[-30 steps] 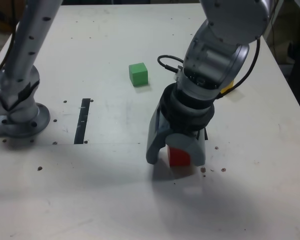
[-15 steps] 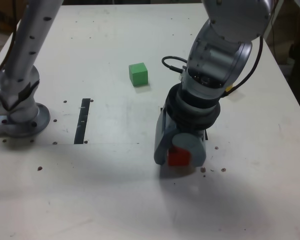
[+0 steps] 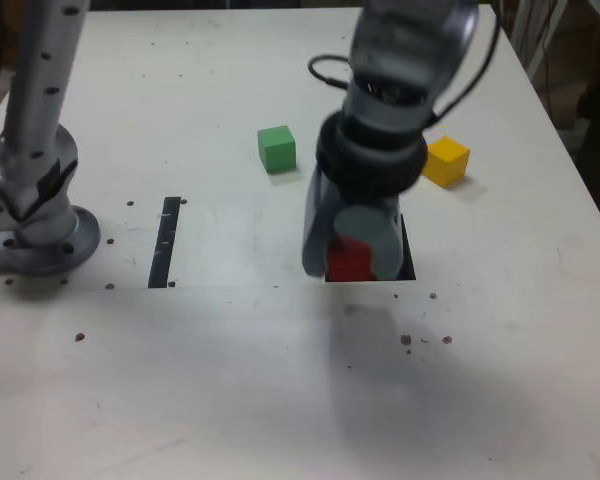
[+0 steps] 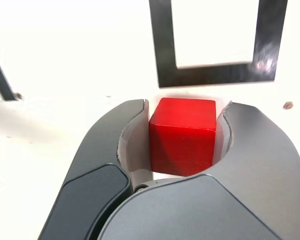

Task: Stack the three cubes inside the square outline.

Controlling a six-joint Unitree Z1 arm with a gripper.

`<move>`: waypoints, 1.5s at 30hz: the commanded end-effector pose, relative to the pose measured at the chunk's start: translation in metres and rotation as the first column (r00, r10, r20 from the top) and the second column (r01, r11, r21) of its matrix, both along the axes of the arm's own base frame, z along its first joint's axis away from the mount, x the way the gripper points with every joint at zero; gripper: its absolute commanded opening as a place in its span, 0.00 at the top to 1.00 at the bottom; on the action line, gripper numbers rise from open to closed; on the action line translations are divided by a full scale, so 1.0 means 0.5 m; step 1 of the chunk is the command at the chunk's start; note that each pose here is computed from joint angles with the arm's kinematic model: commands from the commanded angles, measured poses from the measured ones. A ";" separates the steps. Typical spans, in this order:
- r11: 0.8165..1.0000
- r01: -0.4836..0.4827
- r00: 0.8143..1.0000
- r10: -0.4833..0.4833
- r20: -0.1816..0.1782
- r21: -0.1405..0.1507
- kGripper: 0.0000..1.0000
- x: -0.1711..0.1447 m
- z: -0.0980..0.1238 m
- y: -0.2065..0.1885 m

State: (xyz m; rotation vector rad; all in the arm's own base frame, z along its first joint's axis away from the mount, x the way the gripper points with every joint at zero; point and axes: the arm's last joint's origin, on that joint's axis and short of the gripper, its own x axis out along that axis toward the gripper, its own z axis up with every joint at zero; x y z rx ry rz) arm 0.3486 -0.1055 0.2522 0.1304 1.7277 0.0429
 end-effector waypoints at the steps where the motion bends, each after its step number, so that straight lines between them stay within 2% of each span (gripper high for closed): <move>1: 1.000 -0.001 1.000 0.001 -0.002 0.001 0.78 -0.006 0.008 0.014; 8: 1.000 -0.006 1.000 0.006 0.003 -0.019 0.78 0.009 0.002 0.065; 15: 0.999 -0.013 1.000 0.013 -0.003 -0.047 0.78 0.043 -0.048 0.090; 24: 0.999 -0.037 0.999 0.036 -0.033 -0.040 0.77 0.042 -0.071 0.119; 35: 0.999 -0.035 0.999 0.035 -0.014 -0.041 0.75 0.046 -0.086 0.124; 37: 0.999 -0.033 0.999 0.032 -0.013 -0.041 0.67 0.047 -0.086 0.125; 38: 0.999 -0.031 0.999 0.030 -0.013 -0.042 0.59 0.047 -0.085 0.125; 42: 0.999 -0.022 1.000 0.021 -0.019 -0.037 0.14 0.044 -0.079 0.125; 43: 0.999 -0.020 1.000 0.020 -0.018 -0.034 0.07 0.043 -0.075 0.126; 45: 1.000 -0.017 1.000 0.016 -0.011 -0.023 0.01 0.041 -0.063 0.127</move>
